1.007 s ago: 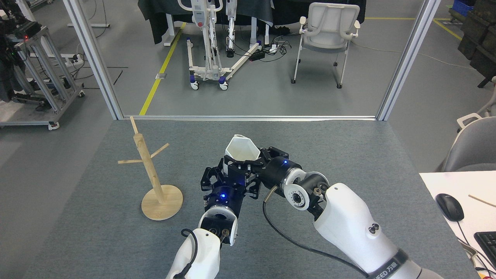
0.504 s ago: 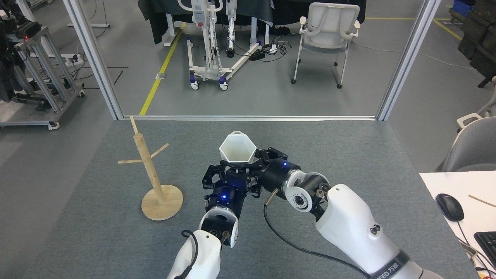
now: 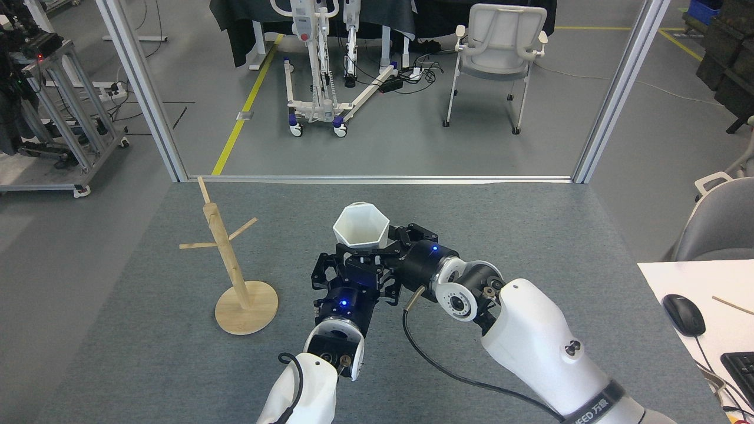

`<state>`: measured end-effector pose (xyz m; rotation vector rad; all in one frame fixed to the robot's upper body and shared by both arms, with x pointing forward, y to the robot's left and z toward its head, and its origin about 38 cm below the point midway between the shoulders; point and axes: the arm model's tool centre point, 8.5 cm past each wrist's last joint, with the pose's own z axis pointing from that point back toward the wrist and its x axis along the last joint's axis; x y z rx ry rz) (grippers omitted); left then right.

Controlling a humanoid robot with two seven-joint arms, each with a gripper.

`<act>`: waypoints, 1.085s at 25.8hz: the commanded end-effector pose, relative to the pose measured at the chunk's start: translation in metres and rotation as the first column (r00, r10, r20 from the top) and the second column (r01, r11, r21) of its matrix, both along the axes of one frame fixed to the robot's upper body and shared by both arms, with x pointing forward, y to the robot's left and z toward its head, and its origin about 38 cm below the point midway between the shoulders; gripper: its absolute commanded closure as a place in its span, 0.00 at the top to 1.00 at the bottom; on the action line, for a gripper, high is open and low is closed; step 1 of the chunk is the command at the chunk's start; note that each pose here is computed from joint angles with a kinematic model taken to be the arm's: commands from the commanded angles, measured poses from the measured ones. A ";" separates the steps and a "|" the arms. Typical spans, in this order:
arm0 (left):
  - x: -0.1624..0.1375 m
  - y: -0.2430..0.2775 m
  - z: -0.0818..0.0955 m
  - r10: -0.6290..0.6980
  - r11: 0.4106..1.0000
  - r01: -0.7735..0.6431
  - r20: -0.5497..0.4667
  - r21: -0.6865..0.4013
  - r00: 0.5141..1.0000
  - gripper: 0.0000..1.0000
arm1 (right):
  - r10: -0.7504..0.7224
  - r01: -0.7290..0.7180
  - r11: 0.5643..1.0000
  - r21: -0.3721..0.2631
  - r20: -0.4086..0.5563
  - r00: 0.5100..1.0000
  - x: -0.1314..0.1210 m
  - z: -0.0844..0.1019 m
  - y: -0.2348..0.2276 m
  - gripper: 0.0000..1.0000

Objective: Hang cup on storage rack
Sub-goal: 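Open the right gripper, release the cup, and withdraw it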

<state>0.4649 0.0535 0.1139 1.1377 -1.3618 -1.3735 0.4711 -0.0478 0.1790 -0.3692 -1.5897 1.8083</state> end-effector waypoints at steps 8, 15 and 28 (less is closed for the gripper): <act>-0.002 -0.008 -0.001 -0.086 0.996 0.086 -0.003 0.007 0.996 0.14 | 0.042 -0.049 0.997 0.057 0.117 0.992 -0.003 0.042 -0.022 0.99; -0.003 -0.010 0.000 -0.096 0.995 0.096 -0.001 0.005 0.995 0.12 | 0.096 -0.115 0.986 0.119 0.160 0.982 -0.011 0.065 -0.034 0.99; -0.007 -0.008 -0.005 -0.104 0.994 0.104 0.008 0.020 0.995 0.11 | -0.091 0.048 0.979 0.198 0.212 0.973 0.013 0.102 -0.110 0.99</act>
